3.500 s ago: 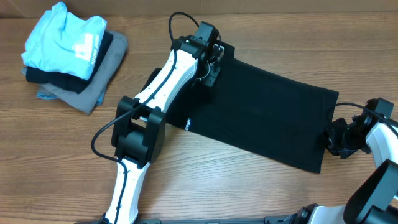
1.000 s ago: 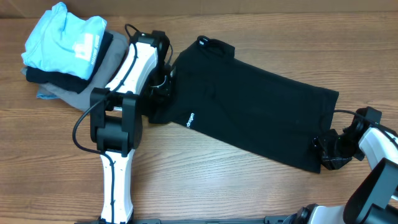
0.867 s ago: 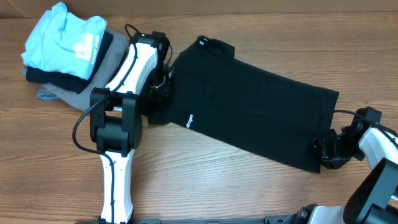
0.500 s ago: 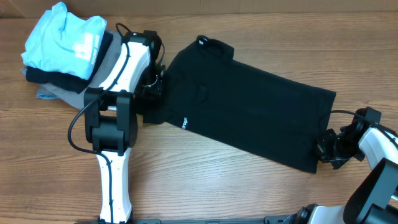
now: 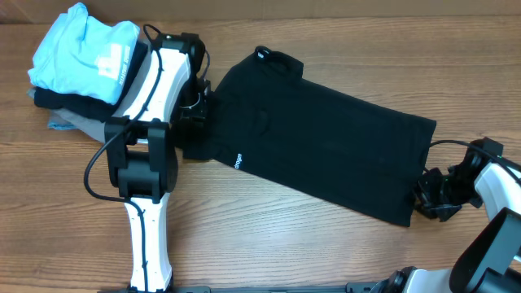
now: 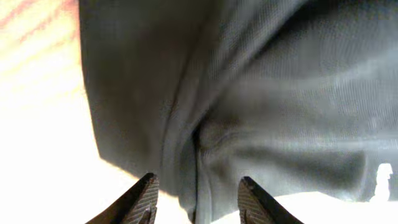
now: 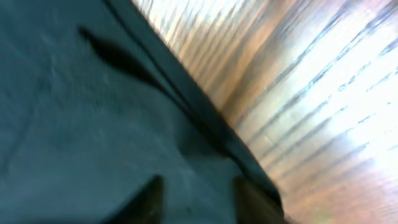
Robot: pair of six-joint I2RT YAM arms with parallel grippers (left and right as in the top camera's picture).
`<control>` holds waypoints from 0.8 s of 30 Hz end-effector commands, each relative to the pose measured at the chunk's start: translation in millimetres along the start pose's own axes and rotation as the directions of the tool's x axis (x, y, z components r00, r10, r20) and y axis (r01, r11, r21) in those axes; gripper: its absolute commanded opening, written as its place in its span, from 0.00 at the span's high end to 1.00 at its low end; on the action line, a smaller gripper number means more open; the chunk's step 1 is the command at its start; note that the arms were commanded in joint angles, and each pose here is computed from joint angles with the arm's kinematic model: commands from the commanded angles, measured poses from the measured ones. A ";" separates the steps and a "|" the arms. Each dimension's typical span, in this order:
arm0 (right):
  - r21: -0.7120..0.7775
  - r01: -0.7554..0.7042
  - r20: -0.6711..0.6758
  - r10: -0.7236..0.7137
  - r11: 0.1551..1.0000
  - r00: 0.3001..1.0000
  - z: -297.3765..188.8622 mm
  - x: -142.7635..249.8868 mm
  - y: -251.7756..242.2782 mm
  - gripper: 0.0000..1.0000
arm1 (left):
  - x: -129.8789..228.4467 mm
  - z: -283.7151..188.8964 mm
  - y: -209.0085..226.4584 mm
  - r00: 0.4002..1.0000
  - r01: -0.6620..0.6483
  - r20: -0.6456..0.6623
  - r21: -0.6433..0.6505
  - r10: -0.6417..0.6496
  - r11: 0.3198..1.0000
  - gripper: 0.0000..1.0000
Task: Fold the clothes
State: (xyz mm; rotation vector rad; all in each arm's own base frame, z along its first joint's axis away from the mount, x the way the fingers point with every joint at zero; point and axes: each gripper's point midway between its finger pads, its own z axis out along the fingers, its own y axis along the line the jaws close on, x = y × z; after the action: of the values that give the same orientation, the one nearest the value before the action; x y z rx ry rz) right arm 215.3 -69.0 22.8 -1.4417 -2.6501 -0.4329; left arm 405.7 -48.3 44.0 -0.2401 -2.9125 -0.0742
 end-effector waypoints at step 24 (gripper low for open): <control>0.084 -0.010 -0.037 0.013 0.996 0.999 12.1 15.4 -21.8 0.96 | 20.7 23.4 26.5 0.995 0.036 -0.089 -0.054 -0.041 0.998 0.96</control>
State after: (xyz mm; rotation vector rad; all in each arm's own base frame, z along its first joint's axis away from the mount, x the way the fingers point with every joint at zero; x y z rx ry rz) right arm 185.3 -38.9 4.3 -1.4058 -2.5413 -0.5108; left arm 377.9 -33.6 21.5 -0.2070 -2.8044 -0.0952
